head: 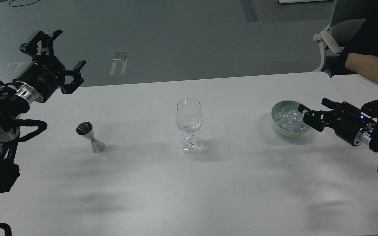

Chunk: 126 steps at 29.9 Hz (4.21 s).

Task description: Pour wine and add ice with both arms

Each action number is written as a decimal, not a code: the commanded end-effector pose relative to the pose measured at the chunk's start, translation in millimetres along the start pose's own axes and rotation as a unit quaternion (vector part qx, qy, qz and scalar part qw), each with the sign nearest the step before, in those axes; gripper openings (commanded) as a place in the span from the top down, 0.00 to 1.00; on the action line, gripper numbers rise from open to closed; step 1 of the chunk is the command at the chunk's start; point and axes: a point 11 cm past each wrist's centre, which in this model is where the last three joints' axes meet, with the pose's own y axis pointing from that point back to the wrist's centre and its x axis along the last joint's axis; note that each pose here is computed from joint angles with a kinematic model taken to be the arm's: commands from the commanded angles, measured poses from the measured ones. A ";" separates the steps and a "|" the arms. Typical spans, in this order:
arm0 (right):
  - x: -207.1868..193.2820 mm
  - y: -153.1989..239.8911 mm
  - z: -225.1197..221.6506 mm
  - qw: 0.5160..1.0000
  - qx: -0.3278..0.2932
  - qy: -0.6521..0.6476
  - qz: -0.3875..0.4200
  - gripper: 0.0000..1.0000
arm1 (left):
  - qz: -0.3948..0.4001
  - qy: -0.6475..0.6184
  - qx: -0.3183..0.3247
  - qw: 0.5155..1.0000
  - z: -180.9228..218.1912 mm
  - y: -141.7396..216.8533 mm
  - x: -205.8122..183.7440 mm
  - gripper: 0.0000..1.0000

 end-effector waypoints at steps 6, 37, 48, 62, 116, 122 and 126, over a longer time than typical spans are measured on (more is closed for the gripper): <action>-1.6 0.1 0.7 1.000 -0.002 -0.001 -0.006 0.44 | 0.001 -0.001 0.001 1.000 -0.8 -0.4 -1.7 0.01; -16.5 -6.5 -1.9 0.999 0.003 0.007 -0.042 0.43 | 0.000 0.004 -0.001 1.000 -2.2 -2.6 -4.2 0.01; -14.5 -17.1 -3.8 0.999 0.003 0.005 -0.052 0.43 | -0.001 0.004 0.000 1.000 -2.8 -2.3 -4.1 0.01; -20.7 -24.1 -9.1 0.997 0.011 0.016 -0.071 0.45 | -0.002 0.003 -0.001 1.000 -1.8 -2.4 -4.4 0.01; -22.7 -34.1 -11.6 0.995 0.012 0.021 -0.092 1.00 | -0.004 0.004 -0.001 1.000 -1.9 -2.0 -4.4 0.01; 19.2 -40.2 -18.7 0.997 0.030 0.040 -0.055 1.00 | -0.004 0.004 -0.002 1.000 -1.5 -1.9 -4.2 0.01; 71.4 -35.1 -26.1 0.996 0.053 0.069 -0.017 1.00 | -0.004 0.004 -0.001 1.000 -1.9 -2.0 -4.4 0.01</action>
